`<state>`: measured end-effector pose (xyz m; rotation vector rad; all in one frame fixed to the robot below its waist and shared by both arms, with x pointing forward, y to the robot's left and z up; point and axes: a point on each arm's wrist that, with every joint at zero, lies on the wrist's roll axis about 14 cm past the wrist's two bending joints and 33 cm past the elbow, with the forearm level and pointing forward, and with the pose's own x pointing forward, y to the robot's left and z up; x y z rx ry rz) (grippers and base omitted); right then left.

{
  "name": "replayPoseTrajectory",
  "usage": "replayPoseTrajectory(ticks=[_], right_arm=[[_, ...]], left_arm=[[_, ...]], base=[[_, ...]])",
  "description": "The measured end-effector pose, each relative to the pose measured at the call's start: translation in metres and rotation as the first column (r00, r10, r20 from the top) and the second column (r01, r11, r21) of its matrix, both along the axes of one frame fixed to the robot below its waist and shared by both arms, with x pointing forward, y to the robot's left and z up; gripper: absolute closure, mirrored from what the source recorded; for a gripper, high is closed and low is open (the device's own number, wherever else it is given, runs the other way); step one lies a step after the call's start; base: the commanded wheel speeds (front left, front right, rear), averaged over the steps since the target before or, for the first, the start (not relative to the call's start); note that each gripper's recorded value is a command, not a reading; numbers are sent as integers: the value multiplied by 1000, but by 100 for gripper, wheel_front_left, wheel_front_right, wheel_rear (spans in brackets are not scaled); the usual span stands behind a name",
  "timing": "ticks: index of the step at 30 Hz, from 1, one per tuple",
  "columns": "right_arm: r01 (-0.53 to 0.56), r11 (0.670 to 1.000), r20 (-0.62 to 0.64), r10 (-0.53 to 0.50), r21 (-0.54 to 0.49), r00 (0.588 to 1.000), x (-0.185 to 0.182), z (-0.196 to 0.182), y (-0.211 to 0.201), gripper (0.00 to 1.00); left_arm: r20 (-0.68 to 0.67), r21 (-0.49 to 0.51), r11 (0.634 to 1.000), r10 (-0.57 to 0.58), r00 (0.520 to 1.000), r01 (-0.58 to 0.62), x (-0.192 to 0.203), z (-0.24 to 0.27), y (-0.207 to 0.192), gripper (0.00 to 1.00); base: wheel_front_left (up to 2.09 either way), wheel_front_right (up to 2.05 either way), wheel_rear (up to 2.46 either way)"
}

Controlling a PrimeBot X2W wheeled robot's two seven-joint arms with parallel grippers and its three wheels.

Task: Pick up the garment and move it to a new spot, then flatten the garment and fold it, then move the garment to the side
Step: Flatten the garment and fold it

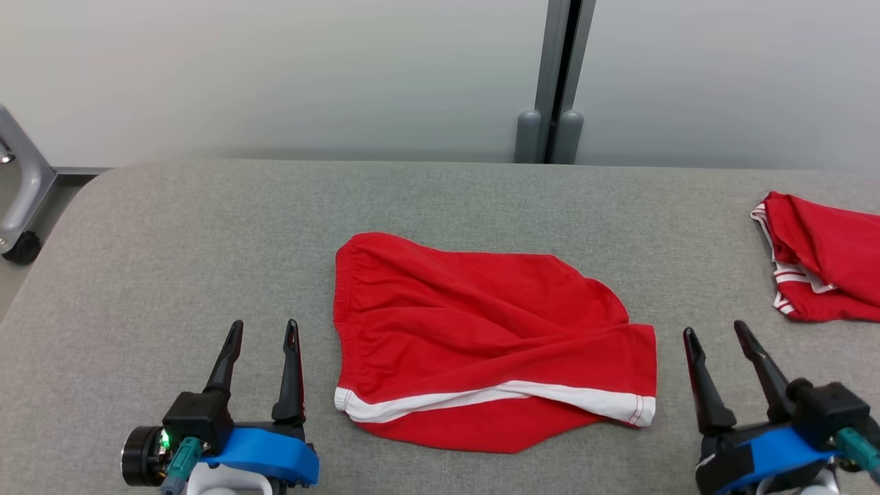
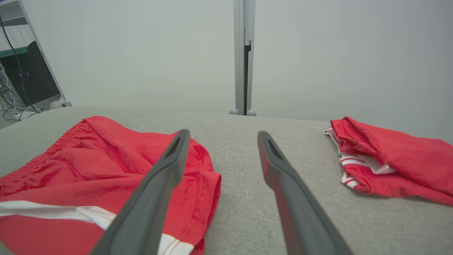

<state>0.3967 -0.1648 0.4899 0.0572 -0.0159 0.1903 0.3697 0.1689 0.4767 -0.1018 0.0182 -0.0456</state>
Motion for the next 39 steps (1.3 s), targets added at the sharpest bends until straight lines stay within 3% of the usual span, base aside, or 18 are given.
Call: replayPoseTrajectory(ticks=[11, 23, 30, 39], right_arm=[[23, 1000, 0, -23, 16, 1000, -27, 3, 12, 0], [36, 999, -46, -36, 2, 998, -29, -5, 12, 0], [13, 1000, -148, -12, 6, 989, -33, -33, 20, 0], [-29, 999, -277, 32, 16, 960, -42, -74, 33, 0]], left_arm=[[7, 12, 1000, 3, 1000, -3, -5, 2, 2, 0], [0, 18, 1000, 7, 1000, -7, -5, 0, 4, 0], [-40, 14, 999, -29, 999, 30, -5, -13, -4, 0], [-191, -7, 989, -146, 971, 147, -18, -60, -36, 0]], base=[[0, 0, 0], [0, 0, 0], [0, 0, 0], [0, 0, 0]])
